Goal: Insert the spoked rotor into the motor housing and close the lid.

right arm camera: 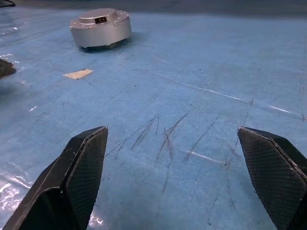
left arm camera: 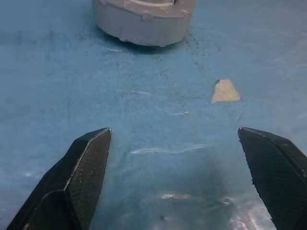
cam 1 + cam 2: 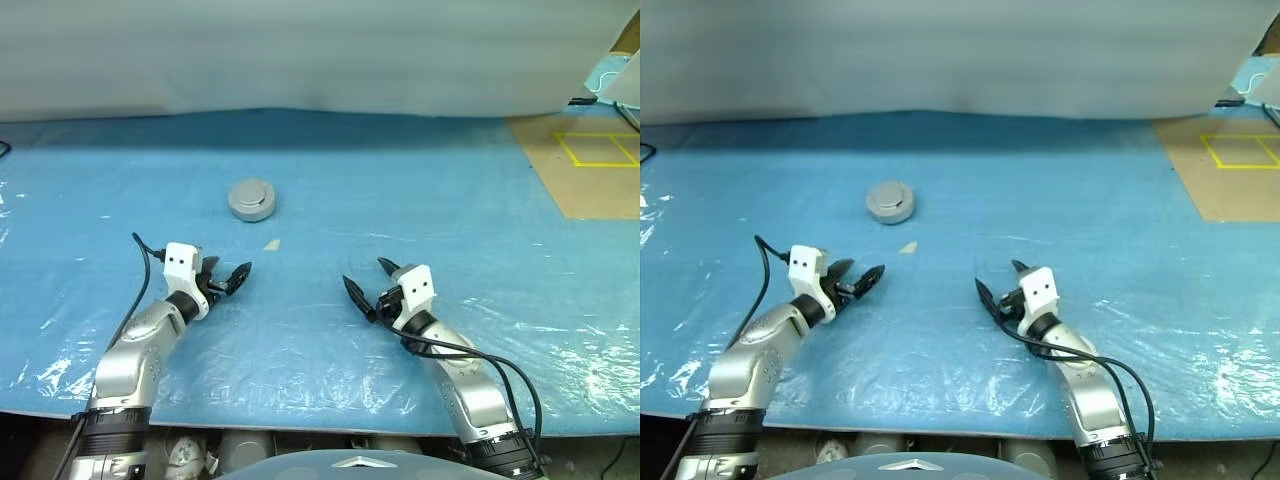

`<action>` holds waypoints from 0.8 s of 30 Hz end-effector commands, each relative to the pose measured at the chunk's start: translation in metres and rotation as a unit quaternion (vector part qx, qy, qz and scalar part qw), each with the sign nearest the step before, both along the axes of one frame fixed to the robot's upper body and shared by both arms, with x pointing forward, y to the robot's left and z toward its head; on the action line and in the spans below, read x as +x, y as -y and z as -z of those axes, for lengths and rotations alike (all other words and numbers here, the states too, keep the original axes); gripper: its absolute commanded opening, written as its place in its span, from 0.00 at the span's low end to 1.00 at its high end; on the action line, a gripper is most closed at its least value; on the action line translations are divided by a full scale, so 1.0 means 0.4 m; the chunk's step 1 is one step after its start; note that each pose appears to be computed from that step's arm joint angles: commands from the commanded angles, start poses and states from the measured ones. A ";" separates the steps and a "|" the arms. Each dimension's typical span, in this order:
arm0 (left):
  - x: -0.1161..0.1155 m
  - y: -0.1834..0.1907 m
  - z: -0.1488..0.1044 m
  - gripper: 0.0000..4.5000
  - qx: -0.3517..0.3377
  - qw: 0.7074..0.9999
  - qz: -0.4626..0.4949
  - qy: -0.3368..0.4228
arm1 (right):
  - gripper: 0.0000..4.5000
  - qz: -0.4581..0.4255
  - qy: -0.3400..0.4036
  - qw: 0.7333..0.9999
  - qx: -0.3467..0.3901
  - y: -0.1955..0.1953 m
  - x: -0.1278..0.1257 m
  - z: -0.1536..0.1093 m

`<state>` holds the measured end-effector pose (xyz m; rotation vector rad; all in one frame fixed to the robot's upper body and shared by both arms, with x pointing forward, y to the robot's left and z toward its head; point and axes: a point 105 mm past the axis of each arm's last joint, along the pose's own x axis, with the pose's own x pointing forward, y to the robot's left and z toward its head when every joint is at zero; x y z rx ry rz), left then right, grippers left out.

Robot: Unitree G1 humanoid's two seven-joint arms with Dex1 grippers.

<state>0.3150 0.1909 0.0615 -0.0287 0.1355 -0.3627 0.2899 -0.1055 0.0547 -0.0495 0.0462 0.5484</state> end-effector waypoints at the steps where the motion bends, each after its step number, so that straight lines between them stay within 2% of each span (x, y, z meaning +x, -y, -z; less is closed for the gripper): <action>1: 0.033 0.003 -0.050 1.00 0.062 0.993 -0.008 0.100 | 1.00 -0.008 0.046 0.999 0.017 -0.004 0.022 -0.079; 8: 0.038 0.007 -0.063 1.00 0.072 0.987 -0.011 0.144 | 1.00 -0.002 0.055 0.998 0.028 0.019 0.010 -0.092; 16: 0.009 0.041 -0.048 1.00 0.072 0.987 0.060 0.130 | 1.00 -0.019 0.066 0.997 0.022 0.018 0.010 -0.093; 24: 0.018 0.021 -0.052 1.00 0.071 0.988 0.071 0.120 | 1.00 -0.037 0.065 0.997 0.019 0.002 -0.002 -0.078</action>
